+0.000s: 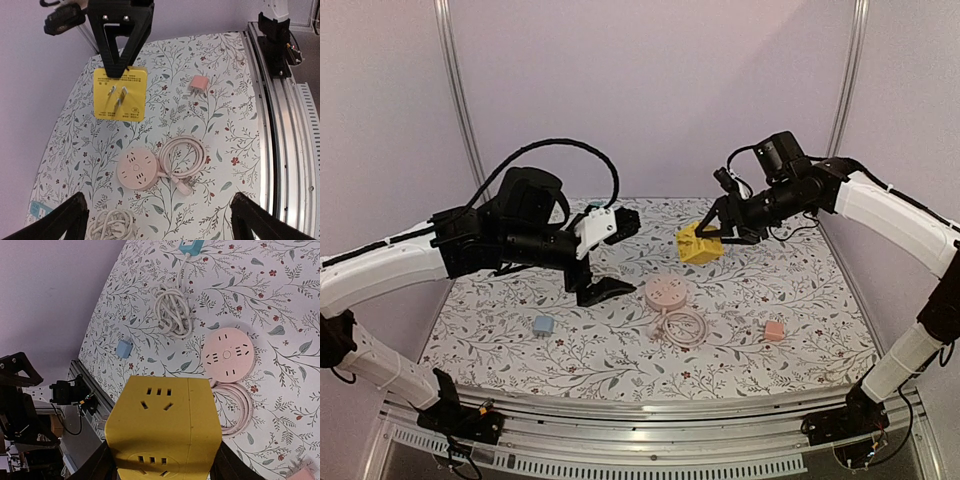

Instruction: Insert the plug

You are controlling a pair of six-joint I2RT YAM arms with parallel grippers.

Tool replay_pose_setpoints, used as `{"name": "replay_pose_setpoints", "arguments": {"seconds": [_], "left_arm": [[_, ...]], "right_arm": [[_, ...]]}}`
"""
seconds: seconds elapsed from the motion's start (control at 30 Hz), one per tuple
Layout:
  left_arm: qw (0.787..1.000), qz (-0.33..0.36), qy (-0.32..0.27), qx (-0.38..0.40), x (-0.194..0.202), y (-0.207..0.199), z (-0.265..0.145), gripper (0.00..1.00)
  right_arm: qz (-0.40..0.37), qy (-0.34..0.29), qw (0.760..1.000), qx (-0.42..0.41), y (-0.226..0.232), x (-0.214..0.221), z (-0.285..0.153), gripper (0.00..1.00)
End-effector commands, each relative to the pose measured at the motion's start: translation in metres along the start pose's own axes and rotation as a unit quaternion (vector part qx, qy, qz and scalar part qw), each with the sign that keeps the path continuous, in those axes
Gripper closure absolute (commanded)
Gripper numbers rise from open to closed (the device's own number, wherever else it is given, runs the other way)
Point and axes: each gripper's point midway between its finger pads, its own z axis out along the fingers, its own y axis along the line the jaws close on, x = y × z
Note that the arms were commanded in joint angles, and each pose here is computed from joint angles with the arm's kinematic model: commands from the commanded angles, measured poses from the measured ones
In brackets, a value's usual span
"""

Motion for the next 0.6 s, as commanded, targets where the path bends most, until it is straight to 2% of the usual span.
{"name": "replay_pose_setpoints", "arguments": {"seconds": [0.0,0.27,0.47,0.57], "left_arm": [[0.999,0.013,-0.023,-0.034,-0.015,0.015,0.011,0.00],[0.999,0.021,-0.018,-0.031,-0.014,0.020,0.037,0.01],[0.998,0.029,-0.028,-0.042,-0.022,0.026,0.039,0.01],[0.998,0.035,-0.039,-0.043,-0.027,0.026,0.036,0.04]], "right_arm": [[-0.028,-0.022,0.999,-0.038,0.027,-0.010,-0.008,0.68],[-0.019,-0.006,0.998,-0.060,0.033,-0.007,0.000,0.68],[-0.019,-0.011,0.997,-0.072,0.044,-0.010,-0.001,0.68],[-0.020,-0.012,0.997,-0.070,0.048,-0.010,0.000,0.68]]}}
